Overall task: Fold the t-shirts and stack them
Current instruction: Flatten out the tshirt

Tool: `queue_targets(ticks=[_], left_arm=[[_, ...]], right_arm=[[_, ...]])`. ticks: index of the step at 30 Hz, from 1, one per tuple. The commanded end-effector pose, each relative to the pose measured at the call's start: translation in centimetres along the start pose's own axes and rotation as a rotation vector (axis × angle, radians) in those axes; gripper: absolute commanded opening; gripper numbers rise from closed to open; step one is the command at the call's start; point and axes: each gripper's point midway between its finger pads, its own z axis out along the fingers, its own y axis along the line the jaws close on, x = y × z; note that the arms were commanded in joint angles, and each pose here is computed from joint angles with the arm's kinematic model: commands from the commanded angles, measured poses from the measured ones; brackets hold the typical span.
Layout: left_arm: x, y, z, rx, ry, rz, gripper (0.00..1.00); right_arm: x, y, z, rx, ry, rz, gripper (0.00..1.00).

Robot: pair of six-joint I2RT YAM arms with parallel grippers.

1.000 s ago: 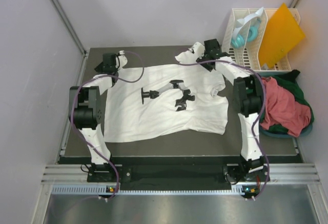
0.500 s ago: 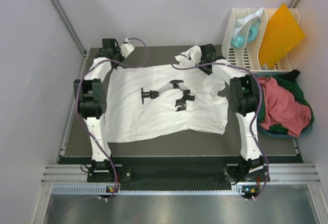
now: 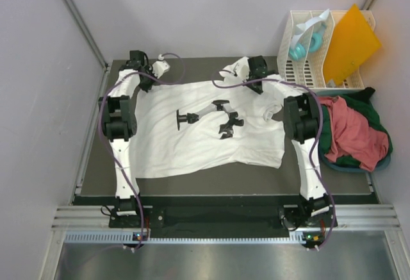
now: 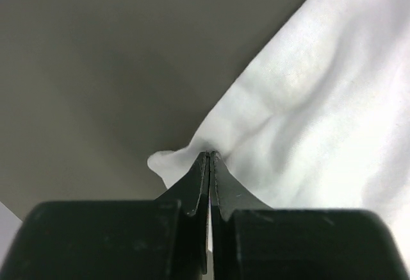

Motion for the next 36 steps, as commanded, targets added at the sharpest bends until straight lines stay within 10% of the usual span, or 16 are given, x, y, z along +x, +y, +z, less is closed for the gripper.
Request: queue_targets(ticks=[1,14,27,36], left_arm=[[1.7,1.1,1.1,-0.051,0.062,-0.005,0.0],[5.1,6.3,1.5,-0.415,0.253,-0.006,0.0],[-1.2,12.8,-7.9,-0.872,0.063,-0.103,0.0],[-7.1,12.4,-19.5,-0.843,-0.123,-0.112,0.04]], right_arm=[[-0.2,0.7,1.2,-0.011,0.01,-0.005,0.0],[1.3,2.1,2.2,-0.033,0.072,-0.049,0.0],[-0.1,-0.9,-0.8,0.091,0.009,0.029,0.0],[-5.3,-6.7,-10.0,0.214,-0.196,0.116,0.46]])
